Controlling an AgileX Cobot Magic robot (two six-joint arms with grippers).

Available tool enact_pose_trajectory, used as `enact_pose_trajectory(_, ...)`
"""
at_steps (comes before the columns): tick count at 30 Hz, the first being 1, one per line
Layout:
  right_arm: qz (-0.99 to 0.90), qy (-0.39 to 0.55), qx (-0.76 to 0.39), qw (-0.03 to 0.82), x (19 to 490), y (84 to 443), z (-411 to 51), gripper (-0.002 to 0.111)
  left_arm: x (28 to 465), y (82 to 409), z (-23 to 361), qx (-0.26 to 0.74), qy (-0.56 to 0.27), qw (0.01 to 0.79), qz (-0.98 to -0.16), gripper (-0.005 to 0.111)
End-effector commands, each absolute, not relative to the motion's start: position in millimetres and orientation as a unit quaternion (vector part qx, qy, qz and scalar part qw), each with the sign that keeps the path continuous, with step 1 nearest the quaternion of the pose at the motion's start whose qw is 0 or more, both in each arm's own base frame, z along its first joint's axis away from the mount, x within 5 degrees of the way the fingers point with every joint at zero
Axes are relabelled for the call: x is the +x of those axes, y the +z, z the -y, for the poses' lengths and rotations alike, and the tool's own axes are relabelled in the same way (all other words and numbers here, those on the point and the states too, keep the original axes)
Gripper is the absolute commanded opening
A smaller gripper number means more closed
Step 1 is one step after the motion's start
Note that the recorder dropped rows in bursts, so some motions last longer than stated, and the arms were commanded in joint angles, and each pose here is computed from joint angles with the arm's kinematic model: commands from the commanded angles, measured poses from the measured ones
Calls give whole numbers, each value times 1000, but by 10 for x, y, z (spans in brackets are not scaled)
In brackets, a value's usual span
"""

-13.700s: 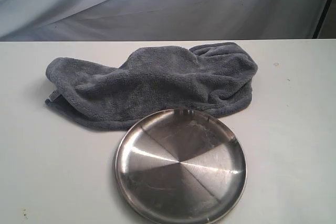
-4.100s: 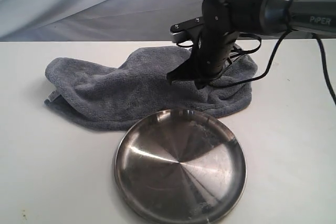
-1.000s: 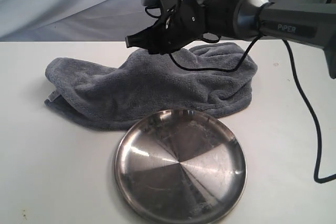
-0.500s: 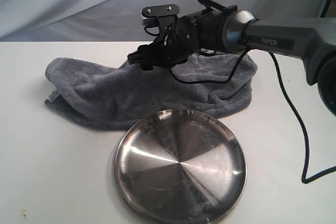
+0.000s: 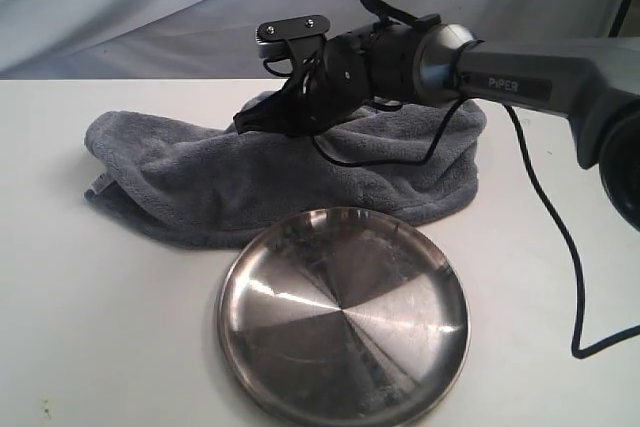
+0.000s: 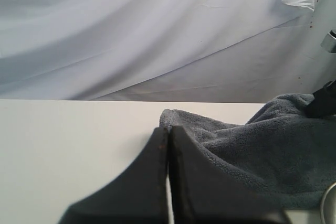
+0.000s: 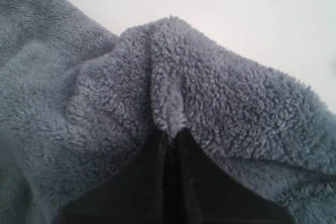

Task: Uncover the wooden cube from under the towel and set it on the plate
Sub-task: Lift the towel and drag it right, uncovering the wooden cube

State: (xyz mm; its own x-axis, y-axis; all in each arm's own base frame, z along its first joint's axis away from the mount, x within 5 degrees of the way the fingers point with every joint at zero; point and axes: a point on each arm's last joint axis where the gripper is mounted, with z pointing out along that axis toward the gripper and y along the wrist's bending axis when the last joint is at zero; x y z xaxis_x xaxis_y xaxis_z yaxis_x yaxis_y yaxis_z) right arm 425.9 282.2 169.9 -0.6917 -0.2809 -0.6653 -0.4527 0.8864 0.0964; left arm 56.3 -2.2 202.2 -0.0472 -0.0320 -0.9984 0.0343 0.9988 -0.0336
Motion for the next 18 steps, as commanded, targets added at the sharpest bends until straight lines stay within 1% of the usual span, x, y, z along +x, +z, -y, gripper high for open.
enact_pose_trajectory(1,-901,136,-205,357,4187,2051,-2828,0,563,2009,21,0,-23,689,-724,1)
enact_pose_trajectory(11,-869,149,-224,416,3953,2895,-2732,0,563,2009,21,0,-23,689,-724,1)
enact_pose_trajectory(14,-861,133,-237,429,3883,3091,-2661,0,563,2009,21,0,-23,689,-724,1)
enact_pose_trajectory(18,-853,105,-248,447,3835,3260,-2576,0,563,2009,21,-1,-24,689,-724,1)
